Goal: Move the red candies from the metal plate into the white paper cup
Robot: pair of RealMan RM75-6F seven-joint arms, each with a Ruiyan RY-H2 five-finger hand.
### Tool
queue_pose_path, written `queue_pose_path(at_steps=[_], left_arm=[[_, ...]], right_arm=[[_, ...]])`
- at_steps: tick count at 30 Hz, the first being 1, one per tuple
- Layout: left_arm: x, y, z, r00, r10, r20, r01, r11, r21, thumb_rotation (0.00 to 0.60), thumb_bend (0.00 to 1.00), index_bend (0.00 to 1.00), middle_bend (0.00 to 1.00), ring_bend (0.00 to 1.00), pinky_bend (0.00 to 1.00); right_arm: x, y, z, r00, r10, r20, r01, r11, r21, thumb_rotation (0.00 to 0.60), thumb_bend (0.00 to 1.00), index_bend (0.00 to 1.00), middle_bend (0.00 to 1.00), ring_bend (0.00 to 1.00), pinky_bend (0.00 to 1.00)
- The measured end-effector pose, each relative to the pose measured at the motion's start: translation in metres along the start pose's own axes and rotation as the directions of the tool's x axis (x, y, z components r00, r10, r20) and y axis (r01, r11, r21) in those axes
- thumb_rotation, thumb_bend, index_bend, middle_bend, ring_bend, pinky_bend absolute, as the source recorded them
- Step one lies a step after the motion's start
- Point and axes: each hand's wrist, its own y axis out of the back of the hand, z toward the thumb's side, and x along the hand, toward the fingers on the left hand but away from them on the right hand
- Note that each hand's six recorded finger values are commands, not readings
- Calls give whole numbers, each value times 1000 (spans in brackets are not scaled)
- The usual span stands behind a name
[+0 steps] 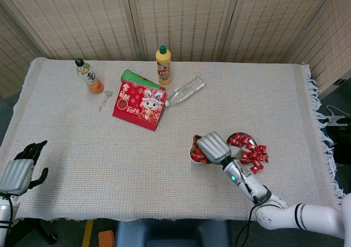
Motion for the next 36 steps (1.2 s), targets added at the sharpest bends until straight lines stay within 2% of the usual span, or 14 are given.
queue_pose_path(at_steps=[5, 17, 28, 36], left_arm=[[1, 0, 0, 1000, -1, 1, 1, 1000, 2, 600, 458, 0, 97, 71, 233], [1, -1, 0, 1000, -3, 1, 3, 1000, 0, 600, 459, 0, 97, 72, 233], [1, -1, 1, 1000, -5, 7, 5, 1000, -5, 600, 458, 0, 97, 72, 232], [1, -1, 0, 1000, -3, 5, 3, 1000, -5, 600, 458, 0, 99, 71, 232]], right_arm=[[2, 0, -6, 1000, -6, 17, 5, 999, 37, 600, 352, 173, 310, 736, 1000], [0, -3, -10, 998, 30, 53, -35, 995, 90, 600, 319, 3, 164, 715, 1000], [0, -3, -10, 996, 53, 67, -60, 993, 105, 600, 234, 0, 76, 702, 1000], [0, 0, -9, 996, 49, 70, -56, 994, 97, 600, 221, 0, 71, 702, 1000]])
